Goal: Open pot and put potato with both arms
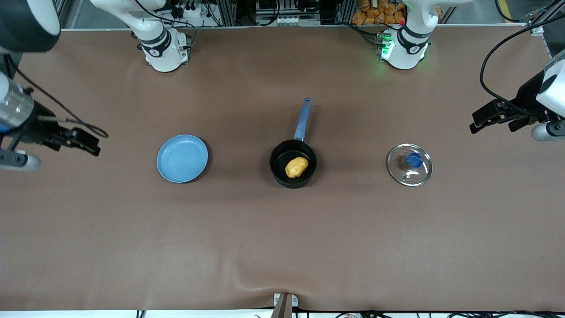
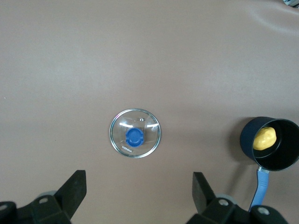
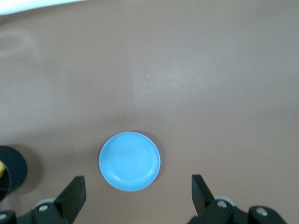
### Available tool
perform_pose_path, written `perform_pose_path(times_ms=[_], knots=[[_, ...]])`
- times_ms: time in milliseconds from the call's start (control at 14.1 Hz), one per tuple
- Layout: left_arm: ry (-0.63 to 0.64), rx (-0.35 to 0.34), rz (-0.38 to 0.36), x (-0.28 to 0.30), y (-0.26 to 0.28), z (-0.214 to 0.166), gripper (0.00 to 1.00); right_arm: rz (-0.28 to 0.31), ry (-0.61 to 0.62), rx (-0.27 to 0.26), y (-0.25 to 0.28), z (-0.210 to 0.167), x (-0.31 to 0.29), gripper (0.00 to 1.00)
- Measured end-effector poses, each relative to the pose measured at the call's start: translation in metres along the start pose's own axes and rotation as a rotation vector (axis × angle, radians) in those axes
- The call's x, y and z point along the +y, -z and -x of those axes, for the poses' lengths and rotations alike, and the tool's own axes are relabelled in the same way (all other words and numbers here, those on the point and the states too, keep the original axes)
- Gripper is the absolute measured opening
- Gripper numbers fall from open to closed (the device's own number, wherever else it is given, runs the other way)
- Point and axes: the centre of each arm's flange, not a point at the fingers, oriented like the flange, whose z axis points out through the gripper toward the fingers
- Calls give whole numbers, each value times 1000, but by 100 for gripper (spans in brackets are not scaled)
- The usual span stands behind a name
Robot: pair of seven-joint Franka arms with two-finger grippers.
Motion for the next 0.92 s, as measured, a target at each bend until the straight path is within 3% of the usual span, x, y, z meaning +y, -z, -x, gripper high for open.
perform_pose_path(times_ms=[213, 569, 924], knots=[[0, -3, 0, 0, 0, 0, 100, 19, -10, -7, -4, 37, 18, 100], [0, -3, 0, 0, 0, 0, 100, 18, 41, 45, 15, 40, 22, 100], [0, -3, 0, 0, 0, 0, 100, 21, 36, 29, 23, 43, 26, 100]])
